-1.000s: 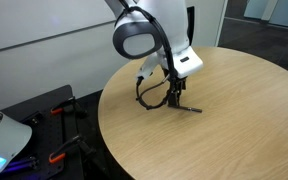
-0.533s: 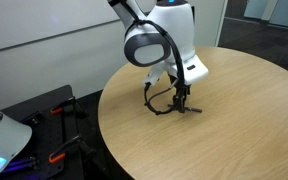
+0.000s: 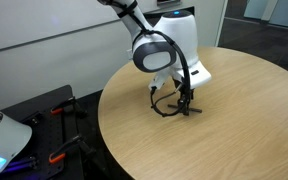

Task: Pick up the pen from the table and put it in the white cup

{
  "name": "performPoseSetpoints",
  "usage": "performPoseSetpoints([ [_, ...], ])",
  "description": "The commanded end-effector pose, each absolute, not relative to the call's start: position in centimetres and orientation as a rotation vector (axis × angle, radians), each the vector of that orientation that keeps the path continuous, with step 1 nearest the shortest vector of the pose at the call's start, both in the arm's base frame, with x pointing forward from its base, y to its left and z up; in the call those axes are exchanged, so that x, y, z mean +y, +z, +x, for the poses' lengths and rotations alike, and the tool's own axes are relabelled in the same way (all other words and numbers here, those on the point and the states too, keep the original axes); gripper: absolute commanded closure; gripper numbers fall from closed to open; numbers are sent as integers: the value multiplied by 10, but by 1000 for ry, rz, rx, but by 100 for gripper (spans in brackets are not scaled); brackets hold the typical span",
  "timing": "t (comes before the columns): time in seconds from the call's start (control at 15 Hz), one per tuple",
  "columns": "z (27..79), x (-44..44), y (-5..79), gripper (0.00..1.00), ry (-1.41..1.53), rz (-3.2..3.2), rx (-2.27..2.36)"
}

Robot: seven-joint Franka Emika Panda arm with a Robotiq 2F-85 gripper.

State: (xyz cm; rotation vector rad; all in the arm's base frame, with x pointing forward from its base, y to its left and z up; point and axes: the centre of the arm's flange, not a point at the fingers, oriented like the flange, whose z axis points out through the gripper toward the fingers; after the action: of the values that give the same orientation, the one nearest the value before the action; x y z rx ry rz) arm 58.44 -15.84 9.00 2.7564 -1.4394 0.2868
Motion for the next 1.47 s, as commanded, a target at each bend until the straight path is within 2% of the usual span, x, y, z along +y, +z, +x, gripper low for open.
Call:
performPoseSetpoints([
  [0.0,595,-157,88,41,311,2725,-1466],
  [0.47,596,-161,91,96,327,2714,-1456],
  [0.53,596,-159,91,100,331,2715,-1452],
  [0.67,598,-157,96,96,339,2720,-1444],
  [1.4,625,-125,199,96,485,2788,-1325],
])
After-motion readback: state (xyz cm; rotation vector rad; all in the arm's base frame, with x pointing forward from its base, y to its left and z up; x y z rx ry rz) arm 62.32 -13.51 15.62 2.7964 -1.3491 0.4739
